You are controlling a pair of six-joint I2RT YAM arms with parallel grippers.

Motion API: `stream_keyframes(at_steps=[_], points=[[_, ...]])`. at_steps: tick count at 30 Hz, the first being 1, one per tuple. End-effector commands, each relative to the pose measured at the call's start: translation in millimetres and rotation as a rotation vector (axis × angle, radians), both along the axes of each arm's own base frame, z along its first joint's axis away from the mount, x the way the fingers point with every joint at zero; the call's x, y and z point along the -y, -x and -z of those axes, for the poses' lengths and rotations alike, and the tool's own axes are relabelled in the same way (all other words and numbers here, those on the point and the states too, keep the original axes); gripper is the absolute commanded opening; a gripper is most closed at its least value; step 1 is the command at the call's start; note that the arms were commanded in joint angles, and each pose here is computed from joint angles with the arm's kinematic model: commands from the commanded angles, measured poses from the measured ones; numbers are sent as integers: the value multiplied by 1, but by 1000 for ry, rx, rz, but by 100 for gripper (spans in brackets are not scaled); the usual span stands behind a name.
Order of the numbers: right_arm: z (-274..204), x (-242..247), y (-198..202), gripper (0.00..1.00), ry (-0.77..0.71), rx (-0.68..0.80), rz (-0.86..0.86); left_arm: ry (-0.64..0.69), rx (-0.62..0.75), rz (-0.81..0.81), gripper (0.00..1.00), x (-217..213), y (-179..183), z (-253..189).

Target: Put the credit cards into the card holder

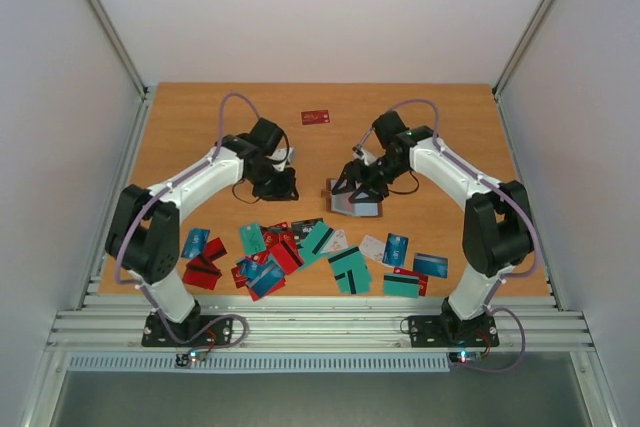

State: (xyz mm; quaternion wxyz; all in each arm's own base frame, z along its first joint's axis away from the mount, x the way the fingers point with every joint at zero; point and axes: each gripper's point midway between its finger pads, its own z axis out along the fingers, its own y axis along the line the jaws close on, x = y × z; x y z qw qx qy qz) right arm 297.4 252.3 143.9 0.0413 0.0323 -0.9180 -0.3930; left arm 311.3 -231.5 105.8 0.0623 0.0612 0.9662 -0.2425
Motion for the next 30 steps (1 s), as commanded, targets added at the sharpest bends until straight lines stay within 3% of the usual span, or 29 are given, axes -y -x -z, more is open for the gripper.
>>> stream_keyframes(at_steps=[1,15,20,30], points=[[-4,7,13,62,5,45,21,-5,40,2,20,5,20,-16],[15,52,88,66,153,-88,173,43,7,61,21,24,121,-26],[27,69,118,67,238,-153,204,37,-23,78,21,31,146,-28],[52,74,149,66,224,-224,213,-13,-55,90,21,53,174,-5]])
